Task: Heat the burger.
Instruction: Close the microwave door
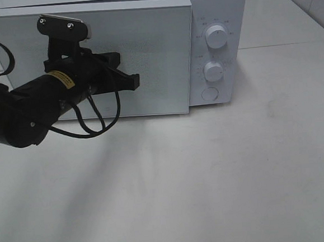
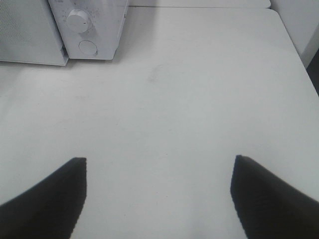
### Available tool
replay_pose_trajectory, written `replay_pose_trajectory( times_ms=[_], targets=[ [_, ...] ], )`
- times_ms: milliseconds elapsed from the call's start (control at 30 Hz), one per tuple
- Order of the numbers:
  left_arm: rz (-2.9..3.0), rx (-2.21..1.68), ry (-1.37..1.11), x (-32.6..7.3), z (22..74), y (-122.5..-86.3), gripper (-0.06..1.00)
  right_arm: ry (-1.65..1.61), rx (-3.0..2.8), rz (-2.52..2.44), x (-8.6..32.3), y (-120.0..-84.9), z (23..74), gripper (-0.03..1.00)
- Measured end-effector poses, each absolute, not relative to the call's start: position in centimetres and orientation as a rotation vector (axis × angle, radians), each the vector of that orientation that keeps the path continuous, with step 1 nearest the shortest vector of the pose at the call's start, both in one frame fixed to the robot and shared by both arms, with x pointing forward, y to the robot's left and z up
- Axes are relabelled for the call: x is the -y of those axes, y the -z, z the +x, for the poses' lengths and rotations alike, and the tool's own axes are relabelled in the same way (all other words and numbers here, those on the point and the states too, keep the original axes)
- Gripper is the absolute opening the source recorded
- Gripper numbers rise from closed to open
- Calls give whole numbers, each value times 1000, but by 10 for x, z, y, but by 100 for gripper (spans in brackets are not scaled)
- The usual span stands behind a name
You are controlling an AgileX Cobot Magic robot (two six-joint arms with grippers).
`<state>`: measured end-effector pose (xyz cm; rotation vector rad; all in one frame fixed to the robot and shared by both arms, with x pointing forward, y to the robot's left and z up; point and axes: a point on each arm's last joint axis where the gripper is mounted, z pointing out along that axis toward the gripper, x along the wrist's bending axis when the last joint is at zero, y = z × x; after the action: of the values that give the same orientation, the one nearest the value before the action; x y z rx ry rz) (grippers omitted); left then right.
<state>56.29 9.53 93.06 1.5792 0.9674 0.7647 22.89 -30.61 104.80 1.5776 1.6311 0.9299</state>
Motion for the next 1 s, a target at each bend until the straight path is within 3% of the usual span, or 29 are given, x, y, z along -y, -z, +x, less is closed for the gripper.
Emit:
replay_pose_trajectory(
  times_ms=[1000],
  targets=[
    [1721, -969, -703, -50, 590, -924, 0, -930, -1631, 1578, 306, -1048, 229, 76]
  ],
)
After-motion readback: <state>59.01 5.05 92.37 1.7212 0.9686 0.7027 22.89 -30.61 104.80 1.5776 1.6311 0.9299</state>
